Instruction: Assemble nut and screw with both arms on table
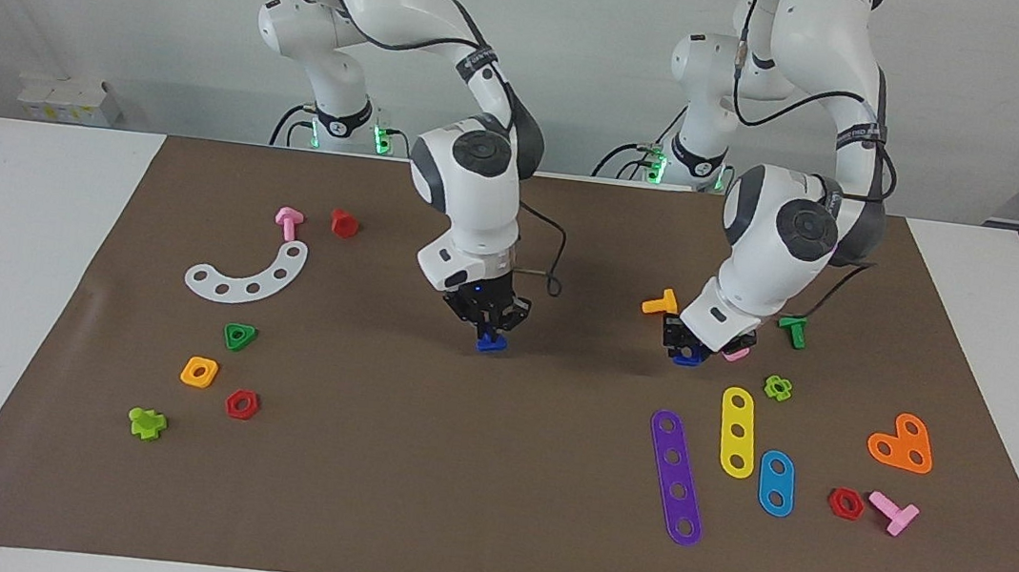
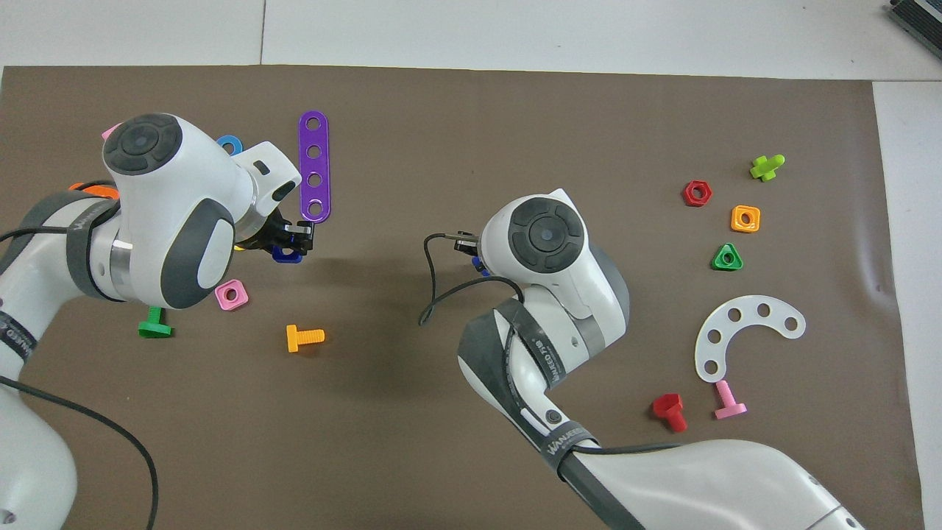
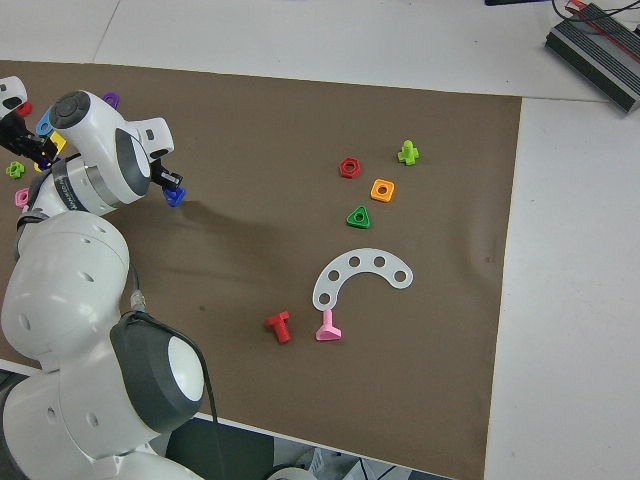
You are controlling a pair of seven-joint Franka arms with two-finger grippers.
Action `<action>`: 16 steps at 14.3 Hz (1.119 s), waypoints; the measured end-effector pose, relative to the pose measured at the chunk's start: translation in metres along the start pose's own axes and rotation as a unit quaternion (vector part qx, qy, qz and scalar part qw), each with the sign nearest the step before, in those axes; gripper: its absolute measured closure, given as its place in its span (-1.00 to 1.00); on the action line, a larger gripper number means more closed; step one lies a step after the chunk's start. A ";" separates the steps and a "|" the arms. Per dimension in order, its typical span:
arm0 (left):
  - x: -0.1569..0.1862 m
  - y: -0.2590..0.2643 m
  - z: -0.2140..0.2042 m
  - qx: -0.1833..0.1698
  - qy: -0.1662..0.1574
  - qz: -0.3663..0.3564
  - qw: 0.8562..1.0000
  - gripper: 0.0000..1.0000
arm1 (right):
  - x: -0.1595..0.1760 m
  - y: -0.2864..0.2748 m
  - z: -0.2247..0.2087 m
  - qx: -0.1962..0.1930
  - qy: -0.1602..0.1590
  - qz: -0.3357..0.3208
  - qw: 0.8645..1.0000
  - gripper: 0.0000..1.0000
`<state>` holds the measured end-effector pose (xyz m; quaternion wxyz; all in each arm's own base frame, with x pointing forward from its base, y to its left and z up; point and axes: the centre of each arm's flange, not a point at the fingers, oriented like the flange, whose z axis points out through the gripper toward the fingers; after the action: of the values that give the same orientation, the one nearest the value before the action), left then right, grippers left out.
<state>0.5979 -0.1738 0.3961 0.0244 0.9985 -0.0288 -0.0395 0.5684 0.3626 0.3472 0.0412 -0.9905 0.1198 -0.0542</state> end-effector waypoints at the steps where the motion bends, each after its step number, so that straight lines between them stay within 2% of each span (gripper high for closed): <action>1: 0.001 0.008 -0.010 -0.001 0.002 -0.008 1.000 0.07 | -0.004 -0.005 0.007 -0.003 -0.002 0.000 1.000 0.64; 4: -0.002 0.042 -0.027 -0.005 0.013 -0.058 0.998 0.07 | -0.008 -0.009 0.015 -0.008 -0.006 -0.002 1.000 0.64; 5: -0.004 0.055 -0.028 -0.006 0.015 -0.072 0.997 0.07 | -0.010 -0.010 0.015 -0.010 -0.008 -0.003 1.000 0.53; 8: -0.012 0.091 -0.027 -0.011 0.021 -0.107 0.994 0.07 | -0.006 -0.008 0.012 -0.012 -0.003 -0.003 1.000 -0.10; 12: -0.018 0.131 -0.021 -0.038 0.037 -0.138 0.989 0.07 | 0.044 0.039 -0.036 -0.015 0.015 0.017 1.000 -0.97; 16: -0.035 0.199 0.011 -0.049 0.037 -0.162 0.985 0.07 | 0.090 0.121 -0.109 -0.029 0.016 0.009 0.999 -1.00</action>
<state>0.5515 -0.3703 0.3978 0.0673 0.9883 0.1364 -0.0075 0.6140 0.2165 0.4525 0.0107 -0.9891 0.1313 -0.0660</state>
